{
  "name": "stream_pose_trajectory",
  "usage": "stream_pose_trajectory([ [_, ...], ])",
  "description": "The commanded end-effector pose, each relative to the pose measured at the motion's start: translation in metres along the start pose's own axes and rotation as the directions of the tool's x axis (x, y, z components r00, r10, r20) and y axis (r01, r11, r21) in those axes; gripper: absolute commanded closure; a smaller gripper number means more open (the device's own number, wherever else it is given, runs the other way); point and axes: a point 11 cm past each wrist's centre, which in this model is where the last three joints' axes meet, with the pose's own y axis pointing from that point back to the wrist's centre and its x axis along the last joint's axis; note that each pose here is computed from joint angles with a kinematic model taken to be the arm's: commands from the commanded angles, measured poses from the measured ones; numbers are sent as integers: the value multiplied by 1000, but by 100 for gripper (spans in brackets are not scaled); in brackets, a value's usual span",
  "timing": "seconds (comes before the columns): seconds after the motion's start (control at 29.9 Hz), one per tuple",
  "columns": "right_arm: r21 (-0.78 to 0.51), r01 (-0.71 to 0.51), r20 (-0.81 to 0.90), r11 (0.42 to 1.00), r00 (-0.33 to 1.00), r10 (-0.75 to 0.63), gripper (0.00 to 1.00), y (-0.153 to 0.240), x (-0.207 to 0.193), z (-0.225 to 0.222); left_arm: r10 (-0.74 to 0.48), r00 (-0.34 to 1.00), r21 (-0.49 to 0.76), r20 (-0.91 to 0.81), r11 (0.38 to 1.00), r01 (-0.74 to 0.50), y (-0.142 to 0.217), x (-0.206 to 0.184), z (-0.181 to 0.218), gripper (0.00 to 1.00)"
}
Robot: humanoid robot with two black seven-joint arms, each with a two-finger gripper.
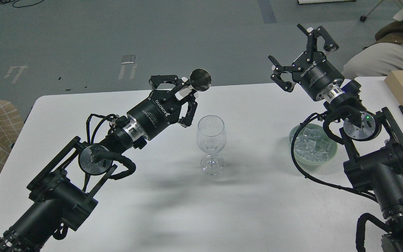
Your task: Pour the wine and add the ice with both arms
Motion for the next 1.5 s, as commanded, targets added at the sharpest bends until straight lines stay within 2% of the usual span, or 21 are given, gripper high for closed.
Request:
stream_pose_trajectory([
  [0.0, 0, 0, 0, 1000, 1000, 0, 0, 0, 0, 0, -2, 1000, 0, 11, 1000, 2, -1, -1, 1, 93],
  [1.47, -1, 2, -1, 1000, 1000, -2, 0, -1, -1, 0, 3, 990, 14, 141, 1000, -5, -2, -4, 8, 93],
])
